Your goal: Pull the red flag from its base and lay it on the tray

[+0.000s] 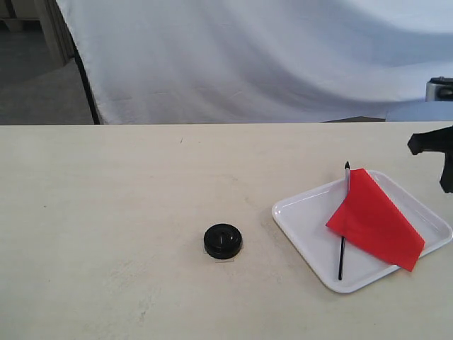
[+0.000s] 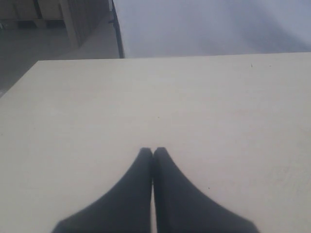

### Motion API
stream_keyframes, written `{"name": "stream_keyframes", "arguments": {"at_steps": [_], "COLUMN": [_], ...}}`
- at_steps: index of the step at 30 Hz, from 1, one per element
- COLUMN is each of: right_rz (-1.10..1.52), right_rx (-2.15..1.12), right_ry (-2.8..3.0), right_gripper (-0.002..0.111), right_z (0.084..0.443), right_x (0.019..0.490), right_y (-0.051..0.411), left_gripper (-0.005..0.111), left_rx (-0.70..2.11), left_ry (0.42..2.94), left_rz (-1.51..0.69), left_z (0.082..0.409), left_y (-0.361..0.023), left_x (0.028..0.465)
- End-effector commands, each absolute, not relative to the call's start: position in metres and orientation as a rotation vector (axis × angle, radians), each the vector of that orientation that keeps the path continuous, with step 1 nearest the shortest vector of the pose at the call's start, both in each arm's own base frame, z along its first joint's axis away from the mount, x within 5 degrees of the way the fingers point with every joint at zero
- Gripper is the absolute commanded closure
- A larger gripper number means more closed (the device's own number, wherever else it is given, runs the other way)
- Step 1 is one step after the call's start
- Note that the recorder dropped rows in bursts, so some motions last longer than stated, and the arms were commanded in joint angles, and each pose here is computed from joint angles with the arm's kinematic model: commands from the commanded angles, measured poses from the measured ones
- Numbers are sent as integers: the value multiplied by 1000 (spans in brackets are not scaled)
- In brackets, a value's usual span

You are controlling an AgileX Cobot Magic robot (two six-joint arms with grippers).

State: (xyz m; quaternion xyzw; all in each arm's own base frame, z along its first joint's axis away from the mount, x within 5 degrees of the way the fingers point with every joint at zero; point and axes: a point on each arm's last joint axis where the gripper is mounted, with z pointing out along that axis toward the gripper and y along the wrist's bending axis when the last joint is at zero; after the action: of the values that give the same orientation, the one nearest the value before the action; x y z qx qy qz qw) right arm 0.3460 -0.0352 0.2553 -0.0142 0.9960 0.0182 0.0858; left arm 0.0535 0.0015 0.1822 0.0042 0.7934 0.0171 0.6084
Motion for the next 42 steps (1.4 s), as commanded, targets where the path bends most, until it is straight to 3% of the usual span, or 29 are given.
{"name": "stream_keyframes", "arguments": {"at_steps": [1, 11, 21, 35, 42], "right_rz": [9, -73, -156, -230, -275], "right_rx": [-70, -86, -99, -182, -162], "right_ry": [2839, 2433, 1994, 1520, 1380], "right_gripper": [109, 109, 109, 109, 109], "right_z": [302, 415, 486, 484, 463], "right_x": [324, 231, 94, -91, -146], "right_y": [-35, -24, -7, 6, 0], "left_gripper": [107, 107, 107, 107, 107], "left_rx": [8, 8, 8, 8, 8], "left_ry": [1827, 1827, 1827, 1827, 1827], "left_rz": [35, 35, 35, 35, 35], "left_z": [182, 182, 182, 182, 182], "left_y": [1, 1, 1, 1, 1], "left_x": [53, 53, 53, 53, 53]}}
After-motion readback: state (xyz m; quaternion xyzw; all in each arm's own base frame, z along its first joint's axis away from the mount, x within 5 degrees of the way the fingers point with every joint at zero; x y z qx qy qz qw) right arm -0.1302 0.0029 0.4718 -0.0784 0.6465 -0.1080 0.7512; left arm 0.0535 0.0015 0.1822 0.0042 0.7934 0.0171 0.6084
